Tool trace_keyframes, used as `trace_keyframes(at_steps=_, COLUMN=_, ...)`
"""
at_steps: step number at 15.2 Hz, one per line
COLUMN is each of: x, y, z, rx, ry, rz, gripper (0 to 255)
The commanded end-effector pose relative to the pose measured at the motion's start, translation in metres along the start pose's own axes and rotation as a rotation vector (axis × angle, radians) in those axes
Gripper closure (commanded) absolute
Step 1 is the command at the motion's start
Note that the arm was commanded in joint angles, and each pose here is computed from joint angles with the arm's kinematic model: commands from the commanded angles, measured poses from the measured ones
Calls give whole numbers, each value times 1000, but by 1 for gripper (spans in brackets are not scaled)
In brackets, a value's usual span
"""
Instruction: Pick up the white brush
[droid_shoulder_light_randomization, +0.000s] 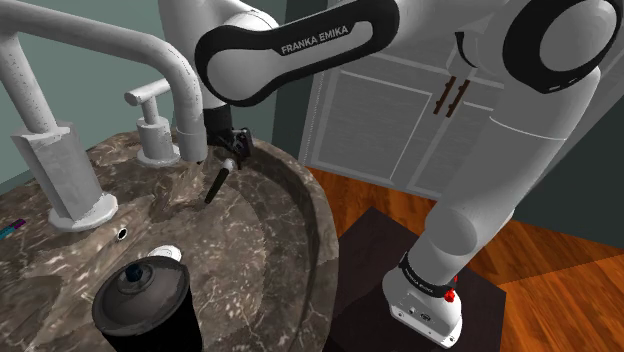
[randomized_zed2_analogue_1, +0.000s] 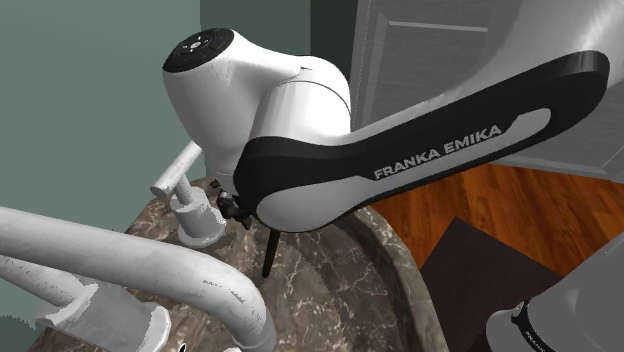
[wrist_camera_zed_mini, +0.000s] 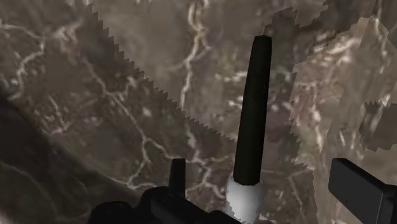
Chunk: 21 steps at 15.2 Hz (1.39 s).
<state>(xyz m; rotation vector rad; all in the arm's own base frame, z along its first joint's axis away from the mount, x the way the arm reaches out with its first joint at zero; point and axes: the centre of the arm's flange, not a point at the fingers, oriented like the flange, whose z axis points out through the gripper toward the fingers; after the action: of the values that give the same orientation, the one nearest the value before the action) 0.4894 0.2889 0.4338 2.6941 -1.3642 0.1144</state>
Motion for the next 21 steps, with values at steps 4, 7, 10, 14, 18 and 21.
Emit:
trace_keyframes(at_steps=4, x=-1, y=-7, z=26, rx=-2, ry=2, rz=17, gripper=0)
trace_keyframes(at_steps=7, x=-3, y=-8, z=39, rx=-2, ry=2, rz=17, gripper=0)
trace_keyframes(at_steps=10, x=-6, y=-2, z=34, rx=-1, ry=3, rz=17, gripper=255)
trace_keyframes(at_steps=14, x=-7, y=-3, z=34, rx=-1, ry=3, rz=17, gripper=255)
trace_keyframes(at_steps=18, x=-3, y=-8, z=39, rx=-2, ry=2, rz=17, gripper=255)
trace_keyframes(at_steps=21, x=-1, y=-7, z=23, rx=-2, ry=2, rz=17, gripper=255)
